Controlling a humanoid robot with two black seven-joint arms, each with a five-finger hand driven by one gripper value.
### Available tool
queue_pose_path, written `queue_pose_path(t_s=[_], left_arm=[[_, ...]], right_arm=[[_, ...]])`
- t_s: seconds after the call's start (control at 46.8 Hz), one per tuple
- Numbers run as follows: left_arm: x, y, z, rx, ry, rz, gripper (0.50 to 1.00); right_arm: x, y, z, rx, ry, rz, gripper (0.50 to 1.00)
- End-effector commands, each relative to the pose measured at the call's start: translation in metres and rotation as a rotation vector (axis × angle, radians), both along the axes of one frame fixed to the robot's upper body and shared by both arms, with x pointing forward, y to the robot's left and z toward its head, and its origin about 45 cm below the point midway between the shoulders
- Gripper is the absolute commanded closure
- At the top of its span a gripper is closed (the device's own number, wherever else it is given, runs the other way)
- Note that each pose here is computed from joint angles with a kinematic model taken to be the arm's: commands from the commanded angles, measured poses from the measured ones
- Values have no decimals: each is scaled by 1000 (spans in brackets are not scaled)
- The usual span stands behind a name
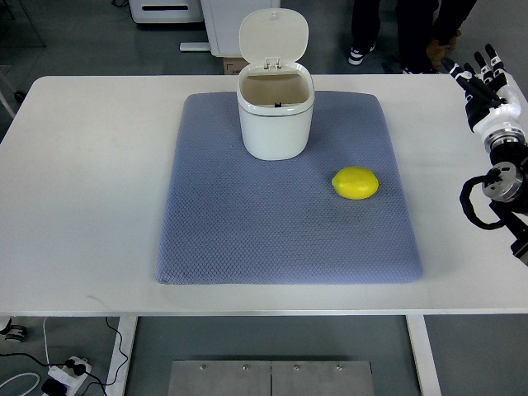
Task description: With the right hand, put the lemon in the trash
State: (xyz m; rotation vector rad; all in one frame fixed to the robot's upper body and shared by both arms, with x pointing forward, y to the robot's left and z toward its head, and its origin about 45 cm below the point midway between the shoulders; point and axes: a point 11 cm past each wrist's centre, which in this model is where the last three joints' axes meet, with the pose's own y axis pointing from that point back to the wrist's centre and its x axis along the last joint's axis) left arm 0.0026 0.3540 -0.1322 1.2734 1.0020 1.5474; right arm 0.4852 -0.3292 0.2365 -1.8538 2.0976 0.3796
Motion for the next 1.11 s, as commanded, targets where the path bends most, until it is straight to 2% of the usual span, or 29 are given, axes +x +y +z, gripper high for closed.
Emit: queue_pose_path(t_s=[0.0,0.278,0.577,0.769,1.089], left_arm=[[0,0,0,-1,-1,0,500],[0,0,0,-1,-1,0,500],[0,0,0,1,-1,1,500],[0,0,0,-1,-1,0,500],[0,0,0,-1,-1,0,500]], right_arm=[[0,-1,1,-1,-6,-4,500],[1,-12,7,-17,-12,-19,500],[4,-35,30,-43,-47,-37,500],[-4,-58,27,-52,-48,-76,500],[-2,-53,31,-52,-53,-58,500]])
